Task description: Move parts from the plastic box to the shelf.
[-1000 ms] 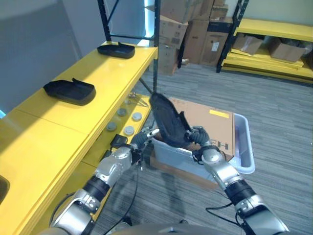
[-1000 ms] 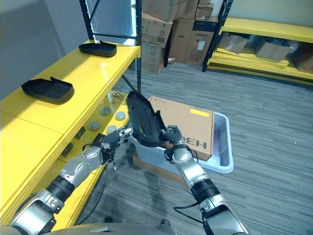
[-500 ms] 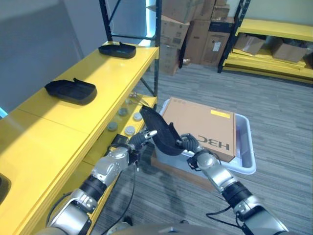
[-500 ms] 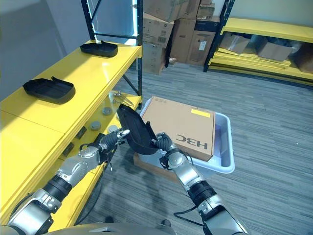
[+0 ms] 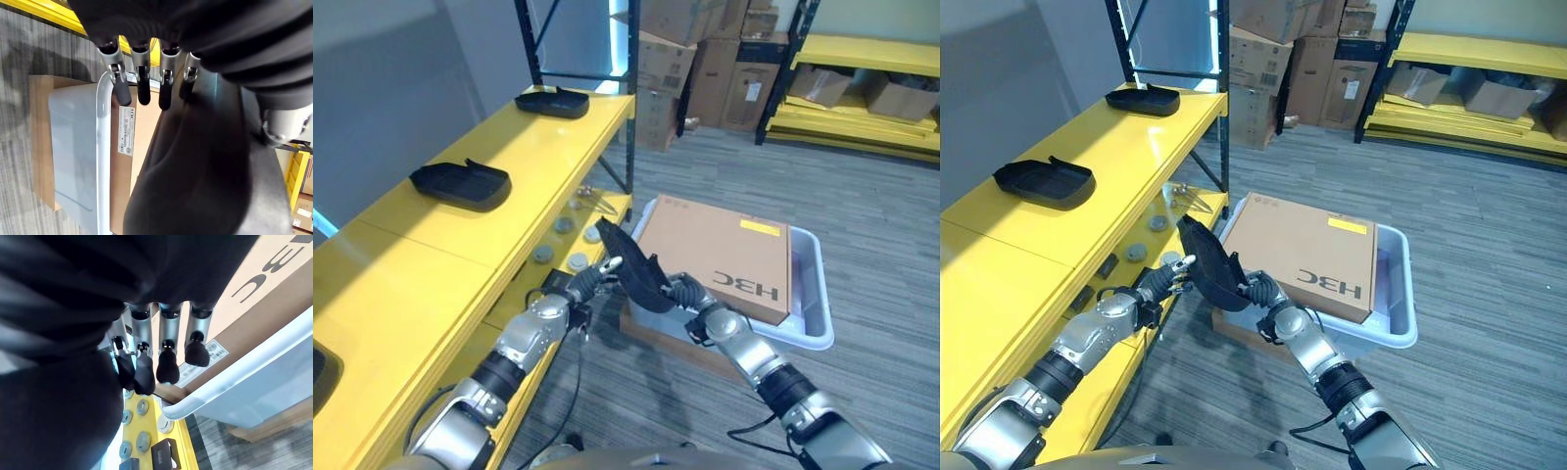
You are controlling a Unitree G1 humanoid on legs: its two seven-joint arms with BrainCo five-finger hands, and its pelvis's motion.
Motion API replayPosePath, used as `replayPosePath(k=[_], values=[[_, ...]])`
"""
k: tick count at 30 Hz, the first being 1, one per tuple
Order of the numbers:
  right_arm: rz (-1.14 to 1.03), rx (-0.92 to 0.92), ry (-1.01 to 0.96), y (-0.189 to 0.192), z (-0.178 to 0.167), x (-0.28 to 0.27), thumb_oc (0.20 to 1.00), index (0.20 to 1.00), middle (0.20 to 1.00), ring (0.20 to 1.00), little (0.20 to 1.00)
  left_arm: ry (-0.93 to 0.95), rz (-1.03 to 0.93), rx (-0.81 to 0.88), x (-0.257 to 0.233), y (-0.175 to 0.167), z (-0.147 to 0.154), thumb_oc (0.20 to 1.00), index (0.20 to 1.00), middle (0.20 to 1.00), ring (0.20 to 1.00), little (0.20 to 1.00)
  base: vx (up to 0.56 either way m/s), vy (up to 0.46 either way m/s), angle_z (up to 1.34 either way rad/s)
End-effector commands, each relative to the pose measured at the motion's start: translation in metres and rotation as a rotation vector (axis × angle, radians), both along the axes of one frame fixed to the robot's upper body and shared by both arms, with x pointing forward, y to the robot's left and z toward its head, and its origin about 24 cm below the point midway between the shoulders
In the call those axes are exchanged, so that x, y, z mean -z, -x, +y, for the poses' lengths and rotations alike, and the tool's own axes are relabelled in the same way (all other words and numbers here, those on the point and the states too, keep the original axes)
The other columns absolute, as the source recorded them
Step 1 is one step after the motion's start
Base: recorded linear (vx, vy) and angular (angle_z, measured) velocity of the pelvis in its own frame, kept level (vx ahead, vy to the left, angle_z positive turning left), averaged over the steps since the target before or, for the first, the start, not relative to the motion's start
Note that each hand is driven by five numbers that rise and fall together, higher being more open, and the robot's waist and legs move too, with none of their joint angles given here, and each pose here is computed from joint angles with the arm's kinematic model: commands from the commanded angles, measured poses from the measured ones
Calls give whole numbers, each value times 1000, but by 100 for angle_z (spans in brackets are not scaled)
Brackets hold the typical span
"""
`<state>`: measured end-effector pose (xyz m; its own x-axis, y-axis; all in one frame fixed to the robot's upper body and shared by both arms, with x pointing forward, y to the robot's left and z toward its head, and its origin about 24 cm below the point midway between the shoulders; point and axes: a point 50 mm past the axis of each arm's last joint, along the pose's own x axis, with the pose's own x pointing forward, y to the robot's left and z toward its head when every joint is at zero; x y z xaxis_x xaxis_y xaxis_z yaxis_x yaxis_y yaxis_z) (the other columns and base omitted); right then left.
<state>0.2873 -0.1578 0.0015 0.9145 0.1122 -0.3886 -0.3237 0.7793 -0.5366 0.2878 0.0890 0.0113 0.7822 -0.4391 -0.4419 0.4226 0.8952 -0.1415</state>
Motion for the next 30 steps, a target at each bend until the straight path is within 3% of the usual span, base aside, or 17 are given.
replayPosePath(k=[1,11,12,13,14,20,30], values=[[-200,-136,-74,-17,40,-45,200,200,200,200,200,-27,-106,45,-19,-15,-10,200,200,200,200,200,0,0,0],[-205,-97,-68,-18,34,-42,200,200,200,200,200,-18,-129,46,-20,-16,-7,200,200,200,200,200,0,0,0],[-208,-83,-69,-18,33,-42,200,200,200,200,200,10,-130,36,-21,-16,-9,266,266,266,266,266,0,0,0],[-211,-66,-70,-18,32,-42,200,200,200,200,200,37,-136,23,-22,-16,-10,736,736,736,736,736,0,0,0],[-214,-45,-70,-18,30,-42,200,200,200,200,200,64,-146,5,-25,-17,-11,1000,1000,1000,1000,1000,0,0,0],[-306,123,-37,-28,-6,-57,200,200,200,200,200,285,-129,-82,-44,-15,-1,1000,1000,1000,1000,1000,0,0,0],[-375,350,29,-31,-68,-70,200,200,200,200,200,355,-124,-181,-47,-19,24,1000,1000,1000,1000,1000,18,-1,1]])
